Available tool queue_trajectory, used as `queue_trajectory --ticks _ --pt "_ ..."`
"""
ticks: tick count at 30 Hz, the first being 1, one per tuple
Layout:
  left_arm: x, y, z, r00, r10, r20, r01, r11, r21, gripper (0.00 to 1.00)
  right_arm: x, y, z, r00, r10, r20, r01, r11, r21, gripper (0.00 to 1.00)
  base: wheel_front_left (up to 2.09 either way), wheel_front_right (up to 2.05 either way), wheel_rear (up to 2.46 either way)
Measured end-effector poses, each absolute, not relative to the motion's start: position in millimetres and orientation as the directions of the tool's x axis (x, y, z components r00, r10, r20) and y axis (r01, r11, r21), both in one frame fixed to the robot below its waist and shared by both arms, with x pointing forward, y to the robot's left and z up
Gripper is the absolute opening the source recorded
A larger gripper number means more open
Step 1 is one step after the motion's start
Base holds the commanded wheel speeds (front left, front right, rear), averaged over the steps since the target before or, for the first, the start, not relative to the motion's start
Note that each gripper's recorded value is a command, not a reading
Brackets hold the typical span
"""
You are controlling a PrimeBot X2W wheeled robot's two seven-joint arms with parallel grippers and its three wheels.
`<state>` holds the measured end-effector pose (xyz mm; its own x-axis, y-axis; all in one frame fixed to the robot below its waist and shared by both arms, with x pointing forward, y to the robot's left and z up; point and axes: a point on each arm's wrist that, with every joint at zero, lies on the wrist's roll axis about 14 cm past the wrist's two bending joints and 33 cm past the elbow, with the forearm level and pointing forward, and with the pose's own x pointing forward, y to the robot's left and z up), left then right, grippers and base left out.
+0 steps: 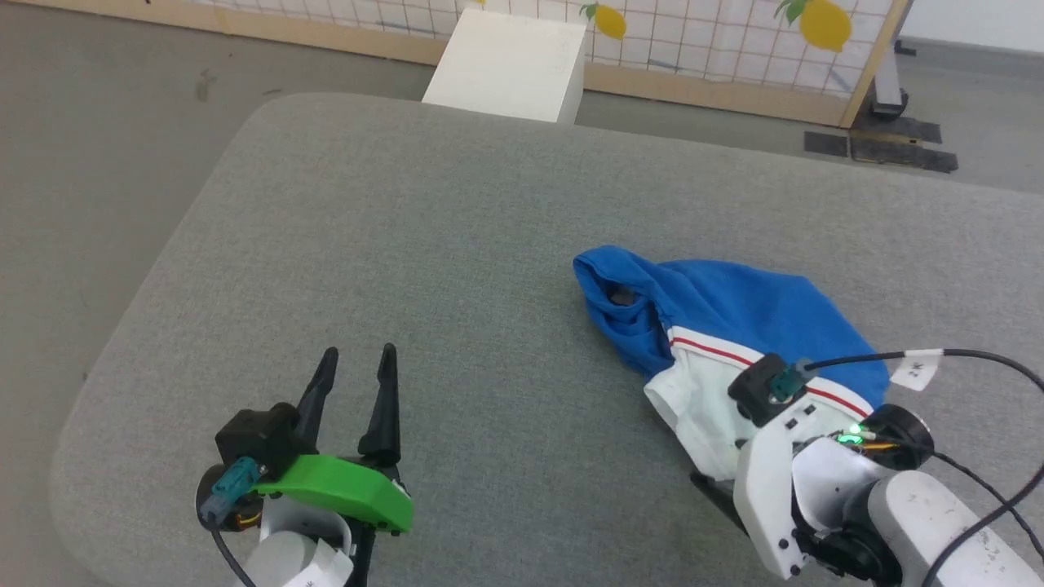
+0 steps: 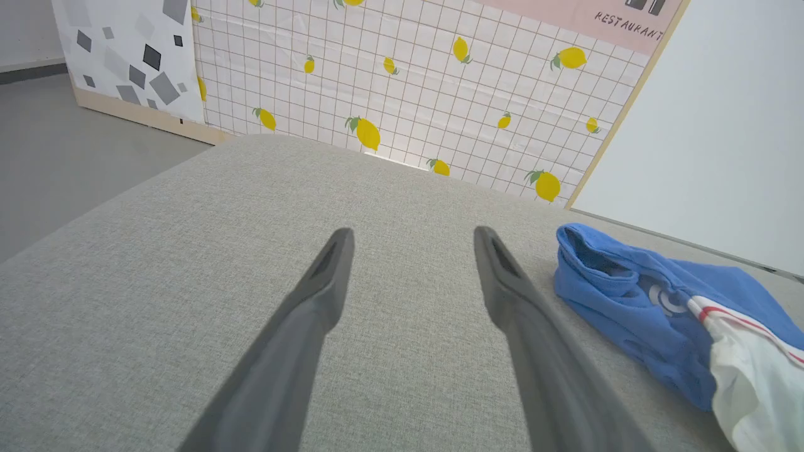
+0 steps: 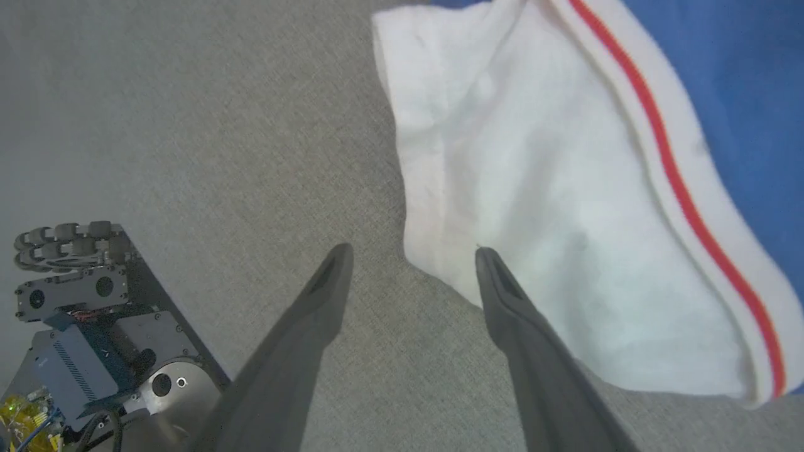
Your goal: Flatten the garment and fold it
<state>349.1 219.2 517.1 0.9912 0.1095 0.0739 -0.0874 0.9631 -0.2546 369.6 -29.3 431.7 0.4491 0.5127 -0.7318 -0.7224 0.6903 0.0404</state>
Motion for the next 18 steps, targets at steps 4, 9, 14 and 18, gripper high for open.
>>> queue_trajectory --ticks 4,9,14,18 --pt "350.0 218.4 510.4 0.992 0.112 0.055 -0.094 0.960 -0.265 1.00 367.1 -29.9 409.7 0.380 0.480 -0.791 -0.738 0.673 0.054 1.00 0.00 0.00 0.00" --pt "353.0 221.6 501.7 0.992 0.124 0.028 -0.112 0.957 -0.268 1.00 376.4 -30.1 388.0 0.327 0.440 -0.836 -0.745 0.665 0.059 1.00 0.00 0.00 0.00" --pt "354.2 224.1 495.4 0.991 0.137 0.009 -0.129 0.954 -0.269 1.00 373.8 -25.8 371.4 0.249 0.414 -0.875 -0.769 0.634 0.082 1.00 0.00 0.00 0.00" --pt "353.7 226.4 491.1 0.990 0.143 -0.003 -0.139 0.953 -0.268 1.00 370.8 -22.3 367.1 0.202 0.406 -0.891 -0.787 0.609 0.099 0.00 0.00 0.00 0.00"
